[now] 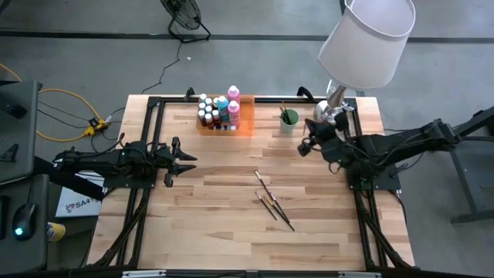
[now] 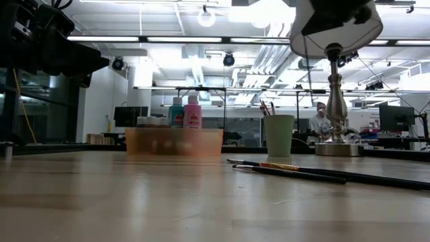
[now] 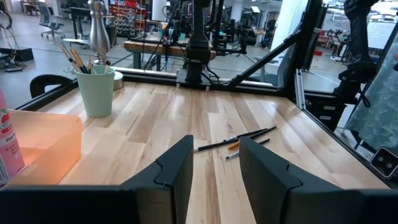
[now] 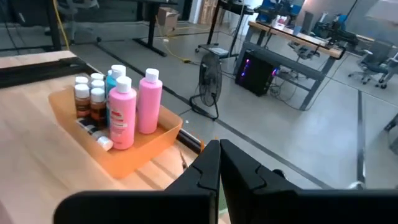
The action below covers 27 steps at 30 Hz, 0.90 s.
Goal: Pick & Place Paint Supplies
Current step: Put the gold paint brush into the green cup
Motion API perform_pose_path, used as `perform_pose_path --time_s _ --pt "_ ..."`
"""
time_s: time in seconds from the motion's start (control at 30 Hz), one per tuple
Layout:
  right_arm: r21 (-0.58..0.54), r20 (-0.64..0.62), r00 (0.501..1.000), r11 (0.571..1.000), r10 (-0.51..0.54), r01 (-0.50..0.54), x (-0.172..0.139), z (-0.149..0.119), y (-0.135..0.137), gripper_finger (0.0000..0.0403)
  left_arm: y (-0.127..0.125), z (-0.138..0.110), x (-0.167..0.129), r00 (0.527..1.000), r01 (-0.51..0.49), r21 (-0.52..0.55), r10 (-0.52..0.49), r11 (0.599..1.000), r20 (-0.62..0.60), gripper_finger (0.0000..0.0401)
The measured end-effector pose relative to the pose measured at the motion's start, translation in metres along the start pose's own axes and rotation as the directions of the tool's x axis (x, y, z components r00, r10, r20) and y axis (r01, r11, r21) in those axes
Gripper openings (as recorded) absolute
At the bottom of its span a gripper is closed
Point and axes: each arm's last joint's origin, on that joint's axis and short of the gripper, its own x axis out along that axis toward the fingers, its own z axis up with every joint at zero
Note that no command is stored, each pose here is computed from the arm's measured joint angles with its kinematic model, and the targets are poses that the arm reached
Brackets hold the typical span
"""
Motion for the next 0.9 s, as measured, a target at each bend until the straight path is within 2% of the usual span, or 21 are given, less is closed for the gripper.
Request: perform_pose_path --time_s 0.23,0.37,0.7,0.9 --pt "0.007 -0.008 0.997 0.997 -0.075 0.075 0.024 0.004 -0.001 0.0003 0.0 0.0 0.0 1.0 0.0 0.0 0.0 1.0 0.0 0.0126" --pt "0.019 -0.027 0.998 0.998 -0.053 0.053 0.038 0.005 0.0 0.0003 0.0 0.0 0.0 1.0 0.0 0.0 0.0 1.0 0.0 0.0126" --pt "-0.026 0.016 1.0 1.0 -0.014 0.015 0.067 0.012 0.007 0.0003 0.0 0.0 0.0 1.0 0.0 0.0 0.0 1.0 0.0 0.0126" --pt "-0.021 0.007 0.999 0.999 -0.05 0.05 0.082 0.013 -0.005 0.0003 0.0 0.0 0.0 1.0 0.0 0.0 0.0 1.0 0.0 0.0126"
